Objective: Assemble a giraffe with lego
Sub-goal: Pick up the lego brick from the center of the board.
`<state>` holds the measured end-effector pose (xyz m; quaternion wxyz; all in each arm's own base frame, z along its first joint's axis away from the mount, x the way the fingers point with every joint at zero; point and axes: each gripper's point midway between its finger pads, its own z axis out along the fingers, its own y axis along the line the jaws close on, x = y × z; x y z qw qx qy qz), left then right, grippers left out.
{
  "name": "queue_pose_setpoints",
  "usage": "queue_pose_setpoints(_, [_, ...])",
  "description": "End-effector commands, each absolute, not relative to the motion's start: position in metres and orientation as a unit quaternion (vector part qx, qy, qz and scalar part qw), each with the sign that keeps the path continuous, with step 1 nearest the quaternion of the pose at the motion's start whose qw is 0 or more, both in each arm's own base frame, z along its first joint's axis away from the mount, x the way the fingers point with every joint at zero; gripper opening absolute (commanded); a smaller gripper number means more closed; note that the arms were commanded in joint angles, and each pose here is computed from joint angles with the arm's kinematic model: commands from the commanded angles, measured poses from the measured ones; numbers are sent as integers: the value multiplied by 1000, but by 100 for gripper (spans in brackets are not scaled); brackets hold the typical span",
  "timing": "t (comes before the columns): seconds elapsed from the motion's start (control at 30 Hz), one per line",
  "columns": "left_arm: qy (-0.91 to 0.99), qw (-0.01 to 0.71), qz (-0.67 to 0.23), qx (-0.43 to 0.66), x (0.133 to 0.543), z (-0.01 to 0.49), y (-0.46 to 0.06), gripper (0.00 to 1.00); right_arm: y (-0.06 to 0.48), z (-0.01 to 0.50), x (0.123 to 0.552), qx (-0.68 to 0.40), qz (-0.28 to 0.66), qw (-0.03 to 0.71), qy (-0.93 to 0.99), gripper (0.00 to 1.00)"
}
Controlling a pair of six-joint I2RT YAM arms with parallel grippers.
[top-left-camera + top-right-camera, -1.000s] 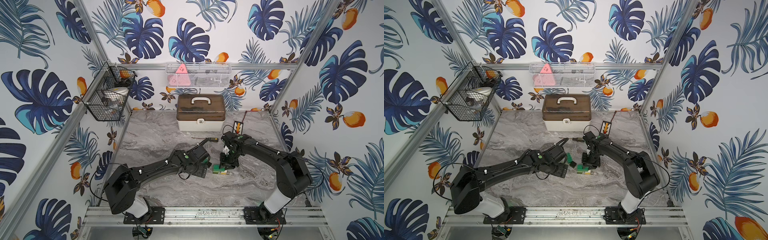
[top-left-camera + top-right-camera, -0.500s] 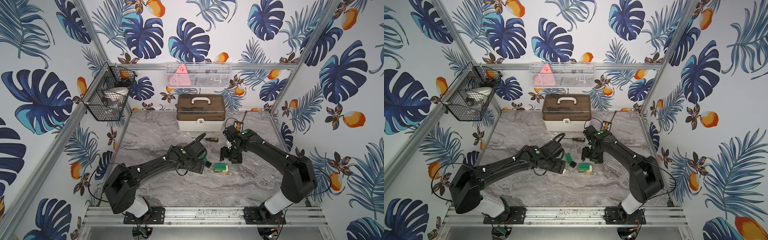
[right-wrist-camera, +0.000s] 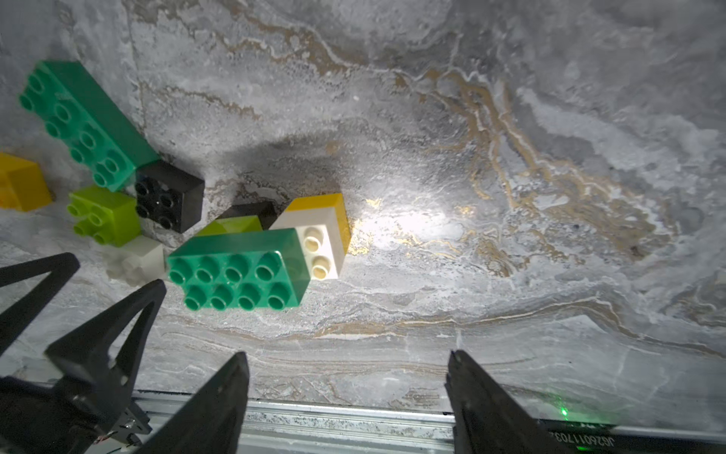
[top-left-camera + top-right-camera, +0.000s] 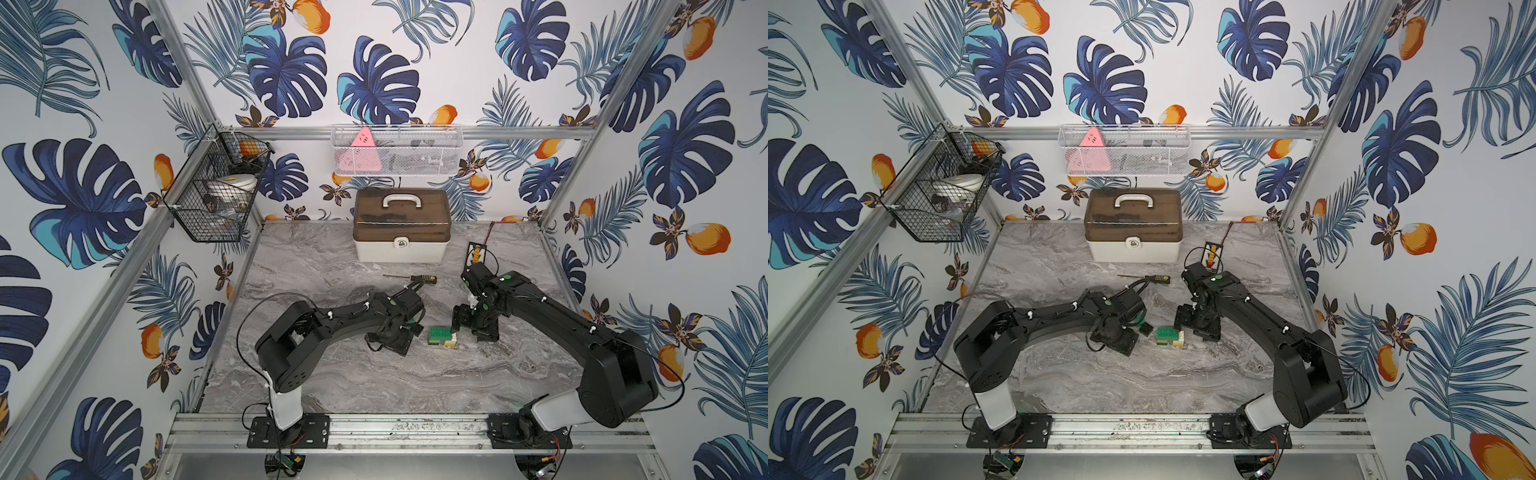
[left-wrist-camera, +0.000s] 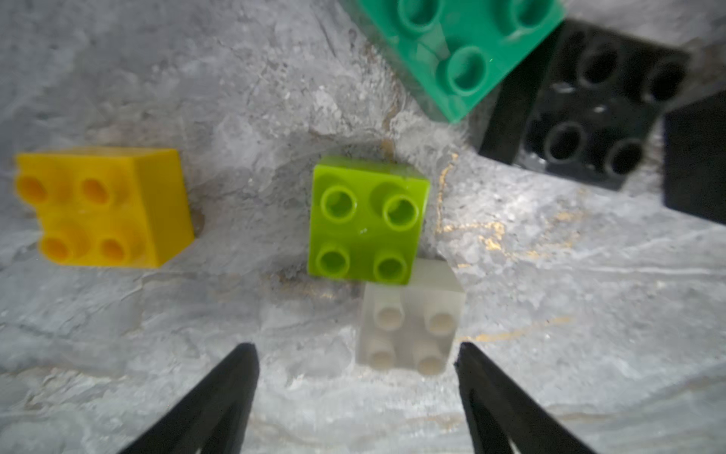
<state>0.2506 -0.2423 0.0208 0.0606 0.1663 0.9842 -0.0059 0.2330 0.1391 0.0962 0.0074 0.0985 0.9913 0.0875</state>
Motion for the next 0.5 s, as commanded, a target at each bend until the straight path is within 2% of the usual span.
queue_pose_setpoints(0.0, [982, 70, -13, 177, 259, 17, -251, 78, 135, 99, 236, 95, 97, 10, 991, 81])
queue_pose_setpoints(0.1, [982, 71, -11, 176, 263, 14, -254, 68, 131, 98, 238, 101, 104, 6, 989, 81])
queue_pose_setpoints(0.23, [981, 75, -19, 177, 268, 13, -261, 61, 128, 93, 241, 106, 111, 1, 988, 81])
queue_pose_setpoints(0.47, [983, 69, -19, 169, 264, 14, -260, 30, 116, 80, 244, 110, 99, -6, 989, 81])
